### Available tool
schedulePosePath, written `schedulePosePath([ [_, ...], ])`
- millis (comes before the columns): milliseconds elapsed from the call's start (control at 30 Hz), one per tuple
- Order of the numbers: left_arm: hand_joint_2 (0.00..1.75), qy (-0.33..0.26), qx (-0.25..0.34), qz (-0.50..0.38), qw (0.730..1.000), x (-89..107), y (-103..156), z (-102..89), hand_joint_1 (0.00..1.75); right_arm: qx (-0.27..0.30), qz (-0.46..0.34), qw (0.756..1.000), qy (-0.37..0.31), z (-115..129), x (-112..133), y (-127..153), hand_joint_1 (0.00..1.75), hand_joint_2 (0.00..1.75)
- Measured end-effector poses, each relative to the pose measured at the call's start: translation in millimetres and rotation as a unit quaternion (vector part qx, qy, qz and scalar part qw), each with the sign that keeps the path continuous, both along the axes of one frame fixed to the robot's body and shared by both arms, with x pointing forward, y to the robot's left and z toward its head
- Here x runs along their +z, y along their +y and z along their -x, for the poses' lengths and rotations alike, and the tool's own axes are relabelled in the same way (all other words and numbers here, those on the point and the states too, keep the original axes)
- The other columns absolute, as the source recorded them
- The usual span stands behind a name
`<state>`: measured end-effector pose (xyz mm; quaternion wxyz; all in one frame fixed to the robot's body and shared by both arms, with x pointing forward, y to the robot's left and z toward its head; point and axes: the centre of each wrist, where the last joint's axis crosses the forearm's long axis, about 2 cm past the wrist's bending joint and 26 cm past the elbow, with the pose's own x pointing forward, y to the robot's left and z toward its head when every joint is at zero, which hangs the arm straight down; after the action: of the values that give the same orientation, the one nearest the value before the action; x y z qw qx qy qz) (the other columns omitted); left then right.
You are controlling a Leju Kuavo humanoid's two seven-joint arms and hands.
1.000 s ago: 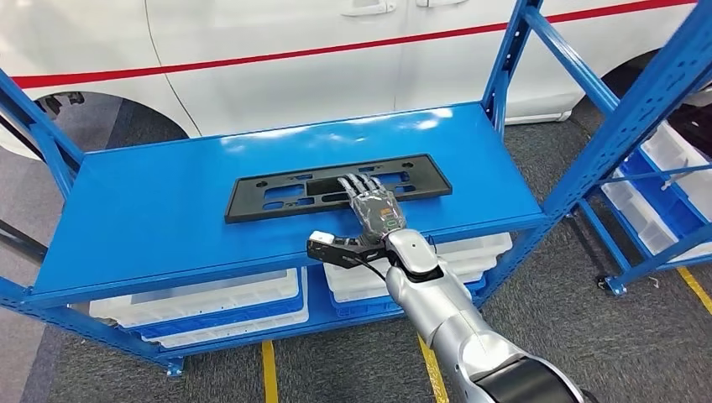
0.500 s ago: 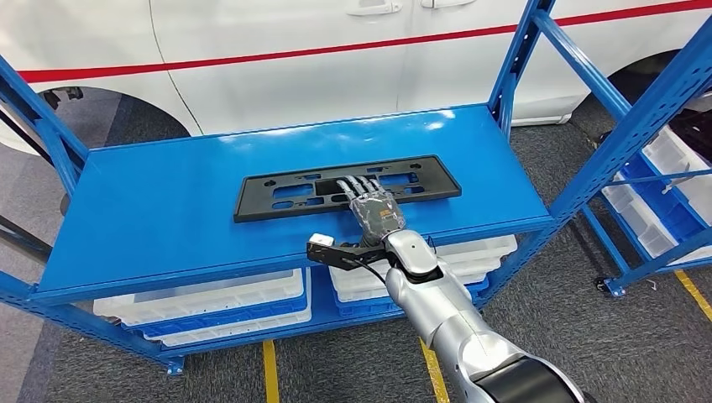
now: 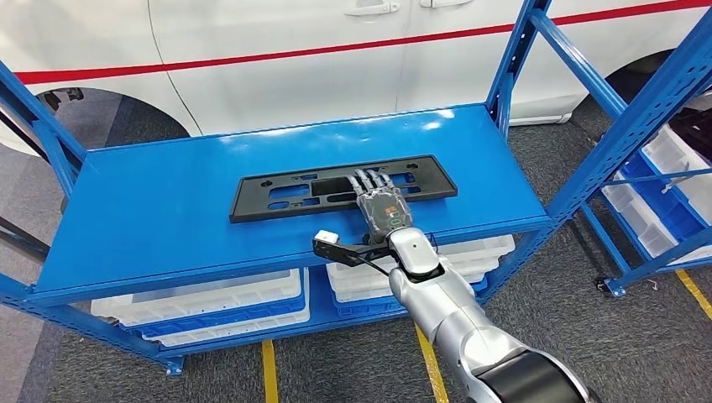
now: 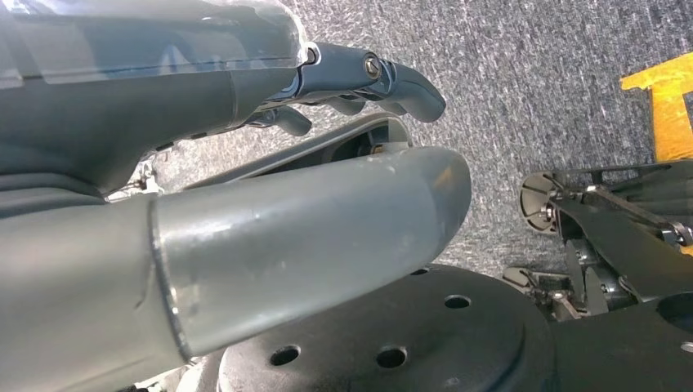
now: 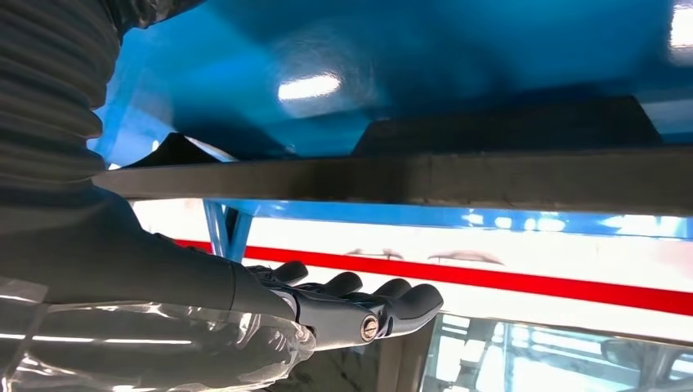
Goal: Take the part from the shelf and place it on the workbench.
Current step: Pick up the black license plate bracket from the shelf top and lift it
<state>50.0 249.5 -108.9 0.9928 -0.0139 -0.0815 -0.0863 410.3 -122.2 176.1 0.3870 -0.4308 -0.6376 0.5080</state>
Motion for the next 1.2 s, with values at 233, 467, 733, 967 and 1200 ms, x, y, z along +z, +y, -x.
schedulePosePath([
  [233, 0.00, -0.002, -0.003, 0.001, 1.000, 0.0, 0.1, 0.1, 0.00, -0.013, 0.006, 1.000, -0.011, -2.3, -0.3, -4.2, 0.00, 1.75],
  [467, 0.00, -0.002, -0.003, 0.001, 1.000, -0.1, 0.6, 0.1, 0.00, -0.009, 0.014, 1.000, -0.013, -4.5, 0.6, -6.6, 0.00, 1.75],
  [733, 0.00, -0.002, -0.003, 0.001, 1.000, -0.1, 0.7, 0.1, 0.00, -0.007, 0.018, 1.000, 0.003, -3.7, -3.4, -7.1, 1.74, 1.75],
  [967, 0.00, -0.004, -0.002, 0.001, 1.000, -0.1, 0.7, 0.0, 0.00, 0.001, 0.014, 1.000, 0.009, -3.7, -5.5, -8.1, 1.68, 1.75],
  [1200, 0.00, -0.005, 0.001, -0.001, 1.000, 0.0, 0.5, -0.1, 0.00, -0.002, 0.007, 1.000, 0.002, -5.8, -2.4, -9.4, 1.36, 1.75],
])
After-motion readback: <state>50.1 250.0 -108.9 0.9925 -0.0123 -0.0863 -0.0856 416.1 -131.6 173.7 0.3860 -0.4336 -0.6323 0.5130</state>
